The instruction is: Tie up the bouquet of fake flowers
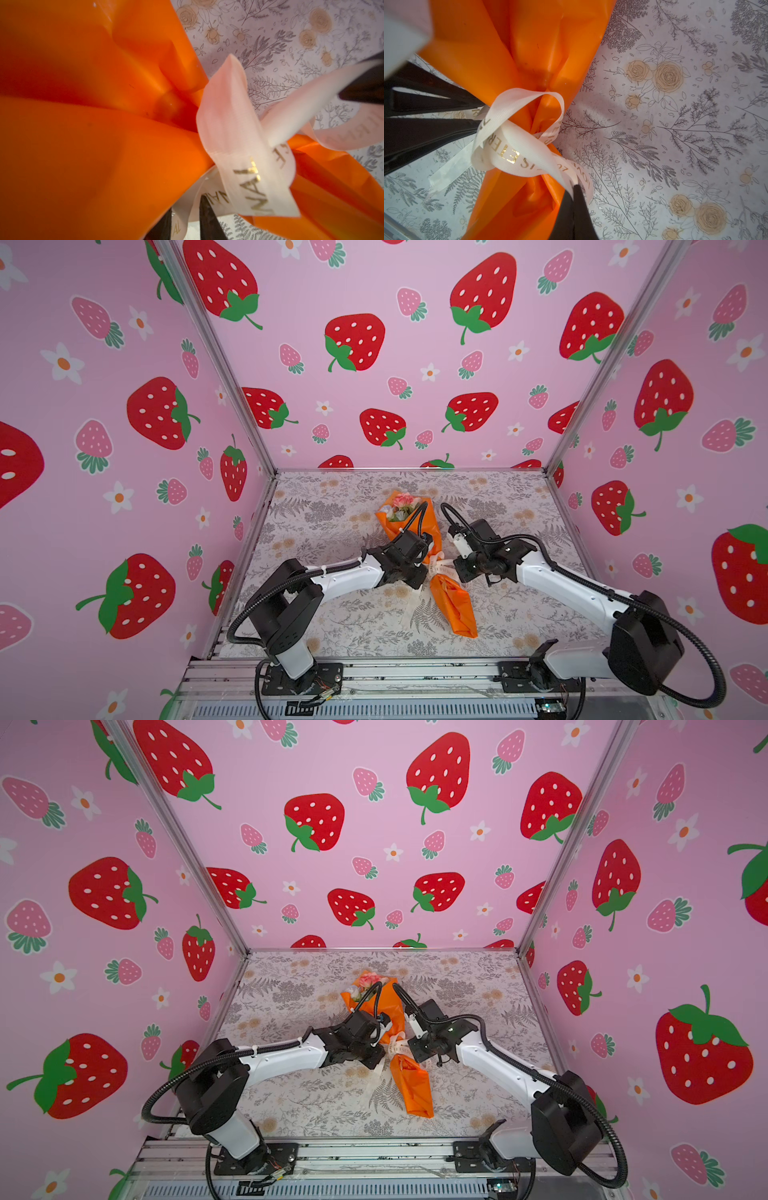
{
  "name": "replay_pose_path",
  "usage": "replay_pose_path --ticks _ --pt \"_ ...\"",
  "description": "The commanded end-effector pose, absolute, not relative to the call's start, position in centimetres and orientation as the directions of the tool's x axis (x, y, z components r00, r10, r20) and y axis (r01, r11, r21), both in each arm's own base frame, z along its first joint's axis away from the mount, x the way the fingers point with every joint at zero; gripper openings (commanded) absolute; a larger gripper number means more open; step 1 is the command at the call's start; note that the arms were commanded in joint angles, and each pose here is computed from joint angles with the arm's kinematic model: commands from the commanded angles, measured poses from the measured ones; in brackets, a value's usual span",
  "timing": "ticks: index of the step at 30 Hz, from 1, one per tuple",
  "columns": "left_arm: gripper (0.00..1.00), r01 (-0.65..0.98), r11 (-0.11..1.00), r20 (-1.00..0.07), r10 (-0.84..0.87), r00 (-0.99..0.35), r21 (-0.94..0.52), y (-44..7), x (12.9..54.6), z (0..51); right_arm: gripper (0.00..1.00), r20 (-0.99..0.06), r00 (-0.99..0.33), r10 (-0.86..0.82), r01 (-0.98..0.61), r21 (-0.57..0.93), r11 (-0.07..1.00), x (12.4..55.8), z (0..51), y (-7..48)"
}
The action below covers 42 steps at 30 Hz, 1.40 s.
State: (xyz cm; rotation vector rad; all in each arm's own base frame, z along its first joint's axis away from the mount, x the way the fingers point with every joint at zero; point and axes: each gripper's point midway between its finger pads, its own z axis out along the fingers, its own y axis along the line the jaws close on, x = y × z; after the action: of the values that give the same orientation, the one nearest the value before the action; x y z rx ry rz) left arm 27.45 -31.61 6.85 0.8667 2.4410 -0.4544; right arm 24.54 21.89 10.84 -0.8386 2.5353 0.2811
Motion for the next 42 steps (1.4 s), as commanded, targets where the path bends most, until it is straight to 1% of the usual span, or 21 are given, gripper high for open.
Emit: replay_pose_path --ticks 1,3,8,12,22,31,42 --pt "0.26 0.666 0.741 -0.602 0.494 -0.627 -0.086 -32.4 28.7 7.9 0.03 -0.471 -0.719 -0.510 -0.603 0.059 0.795 24.2 10.7 21.6" --pt "0.24 0.673 0.735 -0.608 0.499 -0.617 -0.080 -32.6 28.7 8.0 0.03 -0.470 -0.720 -0.511 -0.603 0.059 0.795 24.2 10.6 21.6" --pt "0.13 0.691 0.719 -0.605 0.520 -0.603 -0.071 -32.9 28.4 8.0 0.03 -0.468 -0.723 -0.509 -0.599 0.056 0.799 24.1 10.5 21.4" --pt "0.00 0.691 0.719 -0.604 0.522 -0.602 -0.067 -32.6 28.1 8.2 0.03 -0.471 -0.722 -0.507 -0.596 0.050 0.802 24.2 10.6 21.3" --pt "0.00 0.684 0.725 -0.616 0.502 -0.607 -0.083 -31.2 26.9 10.0 0.03 -0.481 -0.727 -0.491 -0.570 0.023 0.821 24.9 10.5 20.9" --pt "0.00 0.679 0.729 -0.608 0.502 -0.615 -0.084 -30.0 25.8 10.0 0.03 -0.491 -0.729 -0.476 -0.553 0.015 0.833 25.0 10.6 20.4" --pt "0.00 0.660 0.748 -0.596 0.502 -0.627 -0.064 -28.7 25.6 10.1 0.03 -0.505 -0.736 -0.451 -0.514 -0.016 0.858 25.9 10.9 19.3"
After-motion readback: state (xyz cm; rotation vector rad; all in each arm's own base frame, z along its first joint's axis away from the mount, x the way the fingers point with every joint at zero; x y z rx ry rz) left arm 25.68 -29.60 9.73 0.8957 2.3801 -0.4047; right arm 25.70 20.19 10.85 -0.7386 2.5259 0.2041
